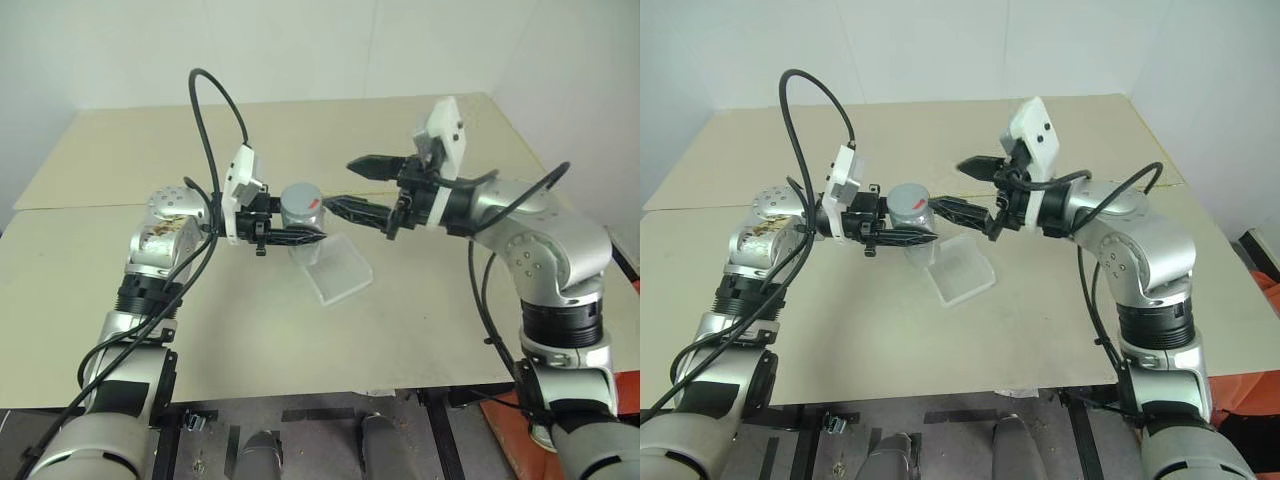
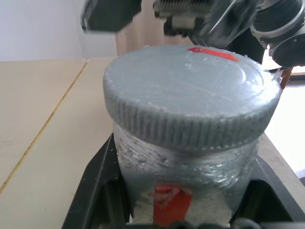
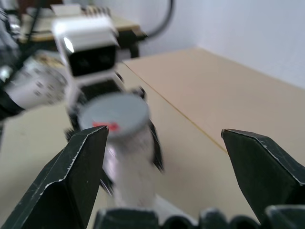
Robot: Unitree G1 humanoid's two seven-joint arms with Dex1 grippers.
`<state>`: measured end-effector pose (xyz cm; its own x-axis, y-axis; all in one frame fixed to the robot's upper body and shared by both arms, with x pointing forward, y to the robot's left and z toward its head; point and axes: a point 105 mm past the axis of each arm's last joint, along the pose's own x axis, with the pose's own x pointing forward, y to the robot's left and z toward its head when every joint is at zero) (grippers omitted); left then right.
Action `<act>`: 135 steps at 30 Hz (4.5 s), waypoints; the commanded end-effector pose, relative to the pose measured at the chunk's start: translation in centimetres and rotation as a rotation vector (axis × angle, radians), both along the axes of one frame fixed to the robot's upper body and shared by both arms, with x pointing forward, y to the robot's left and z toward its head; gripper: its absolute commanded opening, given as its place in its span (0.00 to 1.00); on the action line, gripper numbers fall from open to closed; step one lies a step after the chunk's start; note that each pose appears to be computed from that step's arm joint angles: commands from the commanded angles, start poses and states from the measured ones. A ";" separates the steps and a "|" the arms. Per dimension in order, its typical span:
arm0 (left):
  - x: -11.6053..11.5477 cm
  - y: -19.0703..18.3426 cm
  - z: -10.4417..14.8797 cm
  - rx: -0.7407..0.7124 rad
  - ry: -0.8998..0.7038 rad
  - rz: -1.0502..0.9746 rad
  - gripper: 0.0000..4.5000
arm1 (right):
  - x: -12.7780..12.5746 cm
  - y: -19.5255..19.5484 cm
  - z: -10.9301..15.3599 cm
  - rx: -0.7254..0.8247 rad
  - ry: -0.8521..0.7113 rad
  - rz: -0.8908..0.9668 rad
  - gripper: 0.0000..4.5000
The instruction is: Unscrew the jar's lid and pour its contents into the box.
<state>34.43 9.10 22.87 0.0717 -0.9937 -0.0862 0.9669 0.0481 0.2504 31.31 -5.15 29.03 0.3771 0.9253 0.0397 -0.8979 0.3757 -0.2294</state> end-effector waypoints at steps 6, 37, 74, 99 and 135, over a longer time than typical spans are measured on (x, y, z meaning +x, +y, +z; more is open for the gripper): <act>-0.3 -0.7 1.4 -0.030 -0.037 -0.028 0.44 | -0.4 4.1 0.2 -0.073 -0.105 0.017 0.99; -0.4 0.7 1.5 -0.016 -0.045 -0.002 0.44 | 1.9 -2.7 0.0 -0.071 -0.069 -0.150 0.99; -0.6 0.1 1.3 -0.019 -0.030 -0.020 0.44 | 0.6 2.6 0.0 -0.052 -0.075 -0.044 0.99; -0.3 0.0 1.6 -0.018 -0.040 -0.027 0.44 | 1.0 -2.2 0.2 -0.066 -0.074 -0.144 0.99; -0.5 0.2 1.2 -0.015 -0.029 -0.013 0.44 | -1.1 3.9 -0.1 -0.078 -0.021 0.004 0.99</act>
<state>34.35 9.18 22.95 0.0632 -0.9939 -0.0901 0.9708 0.0402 0.2367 30.71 -1.62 27.78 0.3901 0.9196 -0.0470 -0.8982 0.3689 -0.2391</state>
